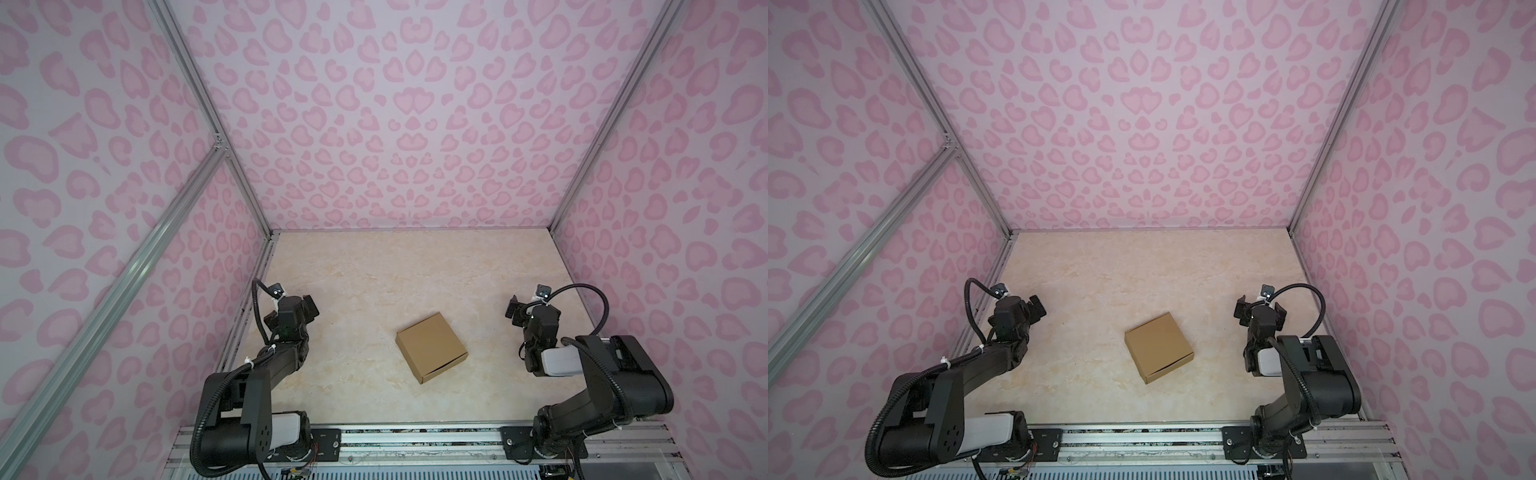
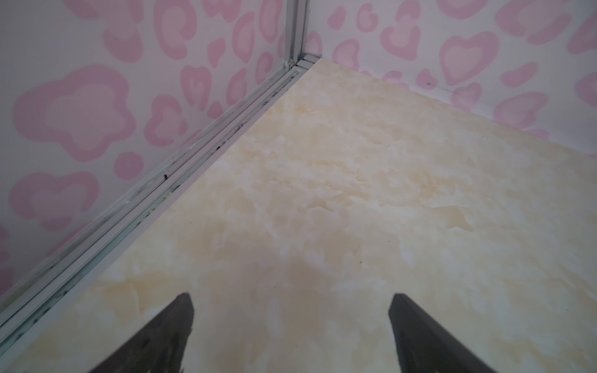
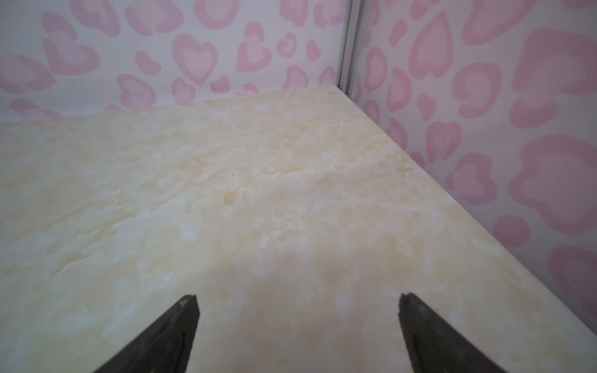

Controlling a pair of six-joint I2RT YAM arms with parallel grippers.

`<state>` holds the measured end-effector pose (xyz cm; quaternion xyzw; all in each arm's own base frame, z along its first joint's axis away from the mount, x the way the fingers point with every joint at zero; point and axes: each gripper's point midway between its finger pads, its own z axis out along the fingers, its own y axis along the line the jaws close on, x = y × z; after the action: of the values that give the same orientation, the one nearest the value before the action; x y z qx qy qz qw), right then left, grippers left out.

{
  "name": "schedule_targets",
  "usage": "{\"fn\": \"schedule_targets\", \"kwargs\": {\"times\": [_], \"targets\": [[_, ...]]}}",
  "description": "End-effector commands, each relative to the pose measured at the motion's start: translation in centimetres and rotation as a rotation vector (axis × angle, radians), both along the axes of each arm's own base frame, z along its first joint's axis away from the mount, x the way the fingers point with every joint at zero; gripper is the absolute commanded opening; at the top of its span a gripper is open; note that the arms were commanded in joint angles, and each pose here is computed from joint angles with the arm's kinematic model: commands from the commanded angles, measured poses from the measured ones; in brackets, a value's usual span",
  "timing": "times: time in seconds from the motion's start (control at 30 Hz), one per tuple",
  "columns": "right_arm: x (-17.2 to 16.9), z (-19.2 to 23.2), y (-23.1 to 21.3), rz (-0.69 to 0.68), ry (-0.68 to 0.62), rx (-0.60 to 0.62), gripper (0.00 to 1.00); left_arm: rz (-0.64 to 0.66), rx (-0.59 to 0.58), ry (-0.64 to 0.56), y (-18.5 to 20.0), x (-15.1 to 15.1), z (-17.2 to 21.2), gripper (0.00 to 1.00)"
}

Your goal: Fold the paper box

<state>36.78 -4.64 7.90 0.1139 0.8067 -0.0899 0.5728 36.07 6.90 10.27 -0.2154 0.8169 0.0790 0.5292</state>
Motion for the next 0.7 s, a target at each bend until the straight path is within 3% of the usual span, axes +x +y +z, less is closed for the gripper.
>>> {"fn": "schedule_targets", "kwargs": {"times": [0.0,0.1,0.3,0.67], "targets": [[1.3,2.3,0.0,0.009,-0.058,-0.016,0.99,-0.078,0.07,-0.154,-0.6,1.4,3.3,0.97],[1.2,2.6,-0.1,0.006,-0.105,-0.027,0.99,-0.069,0.067,-0.187,-0.2,1.1,2.8,0.97],[1.2,2.6,-0.1,0.005,-0.103,-0.026,0.99,-0.295,0.117,-0.162,-4.3,2.7,1.3,0.97],[1.1,2.6,0.0,0.003,-0.107,-0.028,0.99,-0.291,0.126,-0.167,-4.3,2.6,1.5,0.97]]}}
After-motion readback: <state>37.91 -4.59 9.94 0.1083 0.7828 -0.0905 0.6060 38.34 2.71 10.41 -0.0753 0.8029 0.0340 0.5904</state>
